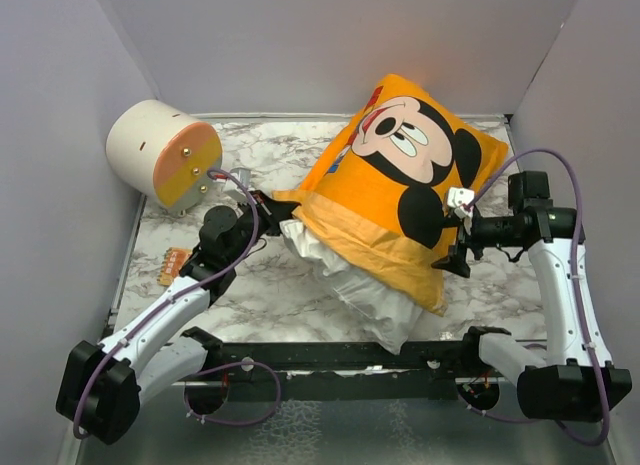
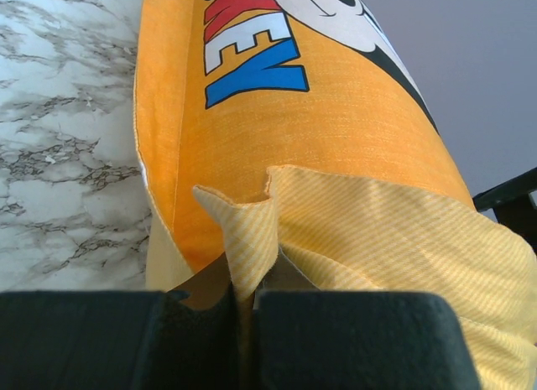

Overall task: Put the pillow into the pillowcase
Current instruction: Stuff the pillow into the pillowcase.

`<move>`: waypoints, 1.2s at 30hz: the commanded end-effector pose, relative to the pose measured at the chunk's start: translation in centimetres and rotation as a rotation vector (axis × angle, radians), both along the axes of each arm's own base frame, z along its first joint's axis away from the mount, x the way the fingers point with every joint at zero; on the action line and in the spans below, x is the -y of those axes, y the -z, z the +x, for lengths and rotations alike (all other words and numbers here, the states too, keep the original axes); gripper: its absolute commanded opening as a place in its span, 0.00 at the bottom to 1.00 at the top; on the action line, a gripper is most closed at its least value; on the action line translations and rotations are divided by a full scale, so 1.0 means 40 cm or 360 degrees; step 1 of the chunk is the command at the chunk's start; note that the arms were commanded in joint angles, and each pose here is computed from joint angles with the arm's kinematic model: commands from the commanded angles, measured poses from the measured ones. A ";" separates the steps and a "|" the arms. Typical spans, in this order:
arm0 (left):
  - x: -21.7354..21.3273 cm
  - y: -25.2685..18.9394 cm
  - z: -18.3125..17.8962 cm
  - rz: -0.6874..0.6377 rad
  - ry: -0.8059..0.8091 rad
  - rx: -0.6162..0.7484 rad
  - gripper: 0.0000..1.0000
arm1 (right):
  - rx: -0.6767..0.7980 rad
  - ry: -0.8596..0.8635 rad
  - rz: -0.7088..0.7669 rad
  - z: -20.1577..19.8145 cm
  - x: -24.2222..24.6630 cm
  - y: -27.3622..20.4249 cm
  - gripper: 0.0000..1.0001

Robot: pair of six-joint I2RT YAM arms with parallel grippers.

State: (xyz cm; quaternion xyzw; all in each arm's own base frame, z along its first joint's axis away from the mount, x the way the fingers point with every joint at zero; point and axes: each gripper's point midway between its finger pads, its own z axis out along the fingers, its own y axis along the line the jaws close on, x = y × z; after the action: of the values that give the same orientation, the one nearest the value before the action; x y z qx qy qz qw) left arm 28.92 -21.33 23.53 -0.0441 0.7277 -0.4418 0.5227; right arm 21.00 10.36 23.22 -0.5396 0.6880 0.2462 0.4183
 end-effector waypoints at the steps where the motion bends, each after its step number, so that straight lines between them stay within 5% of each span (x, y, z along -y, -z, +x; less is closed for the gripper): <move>1: 0.021 -0.082 -0.036 -0.0041 0.0109 0.0188 0.00 | -0.0084 -0.0076 -0.0106 -0.076 0.013 0.061 1.00; 6: 0.032 -0.100 -0.051 -0.0055 0.0142 0.0213 0.00 | -0.0205 -0.0149 -0.0109 -0.084 0.012 0.136 1.00; 11: 0.024 -0.115 -0.055 -0.0048 0.0108 0.0247 0.00 | -0.0197 -0.0232 -0.0064 -0.127 -0.027 0.125 0.89; 20: 0.028 -0.155 -0.046 -0.0009 0.0115 0.0299 0.00 | -0.0127 -0.0211 0.0027 -0.105 -0.054 0.049 0.04; 28: -0.004 -0.343 -0.035 0.0072 0.0007 0.0548 0.00 | 0.0293 0.0018 0.0173 0.084 -0.066 -0.244 0.01; 36: -0.046 -0.814 -0.016 -0.0003 -0.0217 0.1105 0.00 | 0.0993 0.0367 0.0453 0.282 -0.042 -0.782 0.01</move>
State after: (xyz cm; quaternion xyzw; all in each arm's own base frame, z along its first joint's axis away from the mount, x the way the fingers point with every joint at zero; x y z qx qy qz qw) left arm 30.00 -21.63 41.61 0.0544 0.6451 -0.3949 0.6519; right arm 28.49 12.19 41.73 -0.4998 0.6266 0.1724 0.5725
